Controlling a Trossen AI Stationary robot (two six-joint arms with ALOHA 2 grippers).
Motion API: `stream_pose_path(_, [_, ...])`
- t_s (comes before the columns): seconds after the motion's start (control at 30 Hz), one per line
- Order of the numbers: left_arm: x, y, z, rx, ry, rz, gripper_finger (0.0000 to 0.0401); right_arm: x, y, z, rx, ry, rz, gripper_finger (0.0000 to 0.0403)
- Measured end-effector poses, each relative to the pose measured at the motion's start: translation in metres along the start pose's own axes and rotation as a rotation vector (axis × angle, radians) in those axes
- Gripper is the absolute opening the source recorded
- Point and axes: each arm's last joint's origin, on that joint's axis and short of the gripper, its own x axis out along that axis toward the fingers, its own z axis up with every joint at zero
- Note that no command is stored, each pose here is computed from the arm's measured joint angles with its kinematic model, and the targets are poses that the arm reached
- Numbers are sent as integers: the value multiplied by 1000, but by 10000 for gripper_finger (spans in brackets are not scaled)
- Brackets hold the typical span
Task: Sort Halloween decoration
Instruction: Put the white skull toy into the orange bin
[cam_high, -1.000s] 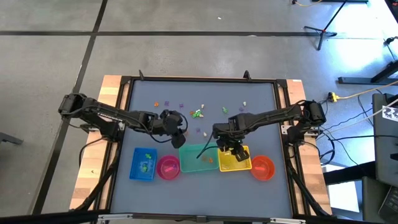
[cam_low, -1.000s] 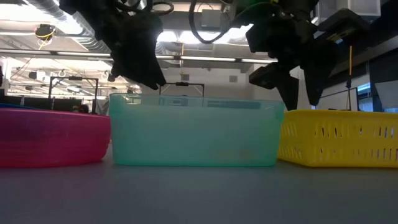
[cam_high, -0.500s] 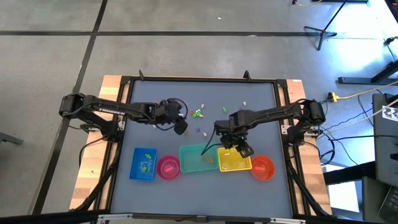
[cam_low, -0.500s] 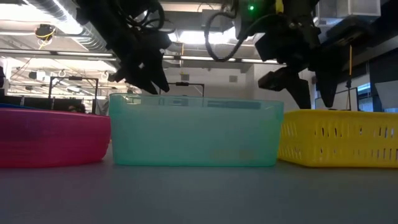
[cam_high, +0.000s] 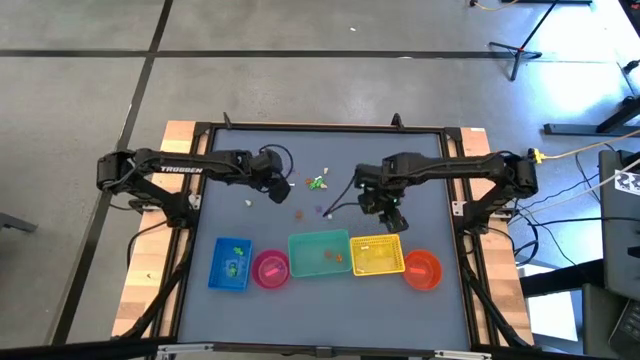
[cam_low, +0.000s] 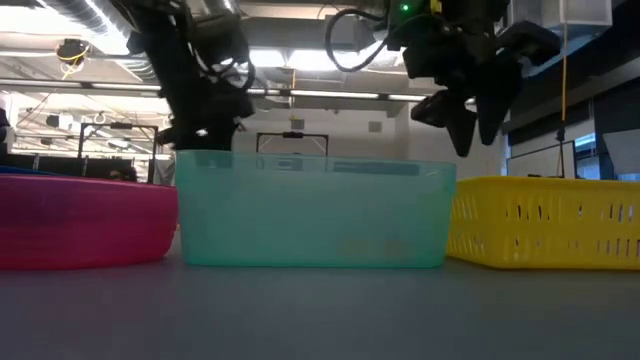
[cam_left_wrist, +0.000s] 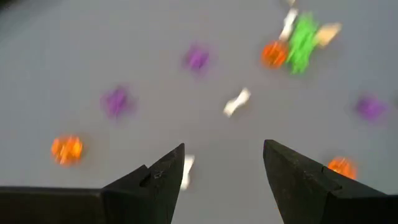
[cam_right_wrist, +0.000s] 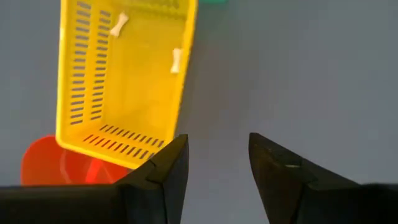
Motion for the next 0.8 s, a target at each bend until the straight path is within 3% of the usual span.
stream_pose_path(0.37, [-6,17,-29,86,408,6,203,-5,-16,5,-11,-110,-61,166])
stream_pose_path(0.47, [-7,17,-32,53,427,40,203,-5,-16,8,-22,-135,-73,166])
stream_pose_path(0.67, [-7,17,-32,-164,408,97,203,-5,-17,10,-30,-159,-84,166])
stream_pose_path(0.8, [-1,20,-39,-183,416,109,203,-5,-17,10,-30,-158,-84,166])
